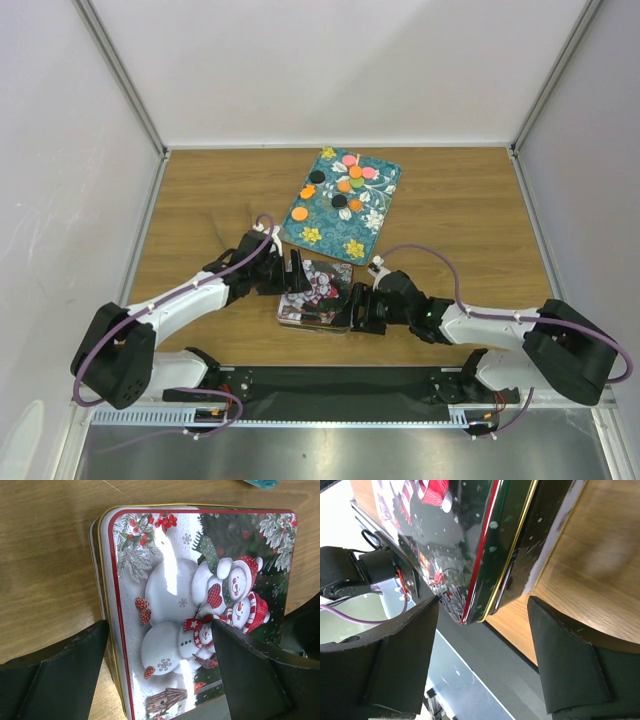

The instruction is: Pack the cookies

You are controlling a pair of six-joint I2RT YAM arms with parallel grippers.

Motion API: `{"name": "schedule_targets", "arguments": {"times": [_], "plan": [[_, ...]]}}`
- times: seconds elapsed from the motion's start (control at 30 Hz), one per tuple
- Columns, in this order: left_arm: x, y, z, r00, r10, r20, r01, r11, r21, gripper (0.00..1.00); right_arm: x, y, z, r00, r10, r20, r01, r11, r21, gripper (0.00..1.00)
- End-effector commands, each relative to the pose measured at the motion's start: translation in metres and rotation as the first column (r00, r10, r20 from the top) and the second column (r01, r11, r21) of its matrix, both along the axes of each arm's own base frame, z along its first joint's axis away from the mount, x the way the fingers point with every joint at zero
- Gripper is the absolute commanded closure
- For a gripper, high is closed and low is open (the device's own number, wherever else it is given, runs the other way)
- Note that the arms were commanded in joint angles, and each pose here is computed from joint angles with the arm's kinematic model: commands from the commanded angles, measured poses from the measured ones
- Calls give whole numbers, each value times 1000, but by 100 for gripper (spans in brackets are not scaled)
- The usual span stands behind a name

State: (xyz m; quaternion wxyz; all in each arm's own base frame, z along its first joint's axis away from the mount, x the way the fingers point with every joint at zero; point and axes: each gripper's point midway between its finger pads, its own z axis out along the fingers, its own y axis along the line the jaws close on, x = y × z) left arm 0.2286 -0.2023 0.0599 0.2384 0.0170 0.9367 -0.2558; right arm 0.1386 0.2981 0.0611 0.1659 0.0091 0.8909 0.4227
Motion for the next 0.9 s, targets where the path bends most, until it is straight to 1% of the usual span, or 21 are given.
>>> {"name": "schedule_targets", "arguments": {"times": [0.0,0.03,0.2,0.37,0.4,0.47,0.6,0.7,0.87], "plan": [[-1,-5,3,1000,10,20,-10,999,-32,11,1,5,-7,1000,-30,4,30,1000,10,24],[-2,-6,2,1000,12,15,-12,999,-37,11,1,4,-10,999,-34,-3,34,999,8,26],[-6,-5,-2,1000,14,9,-14,999,-33,11,-2,3,-14,999,-41,-7,41,999,29,28],[-9,-8,-6,1000,2,-1,-2,1000,-30,11,-3,2,-17,999,-47,-9,47,998,29,36],[-8,-9,-5,1000,-2,3,2,1000,-26,11,-3,0,-19,999,-49,-9,50,998,27,36],[-9,-10,-5,1000,-14,3,14,1000,-13,11,-1,-2,-16,998,-55,-2,55,998,36,31],[-8,-8,-4,1000,-21,3,21,1000,18,11,5,-11,-6,996,-90,30,88,994,61,30],[-9,-8,-4,1000,-26,2,26,999,23,11,9,-17,-5,994,-108,30,106,992,62,31],[-16,-13,-5,999,-38,4,37,999,30,11,15,-18,-2,994,-107,21,104,988,113,34]]}}
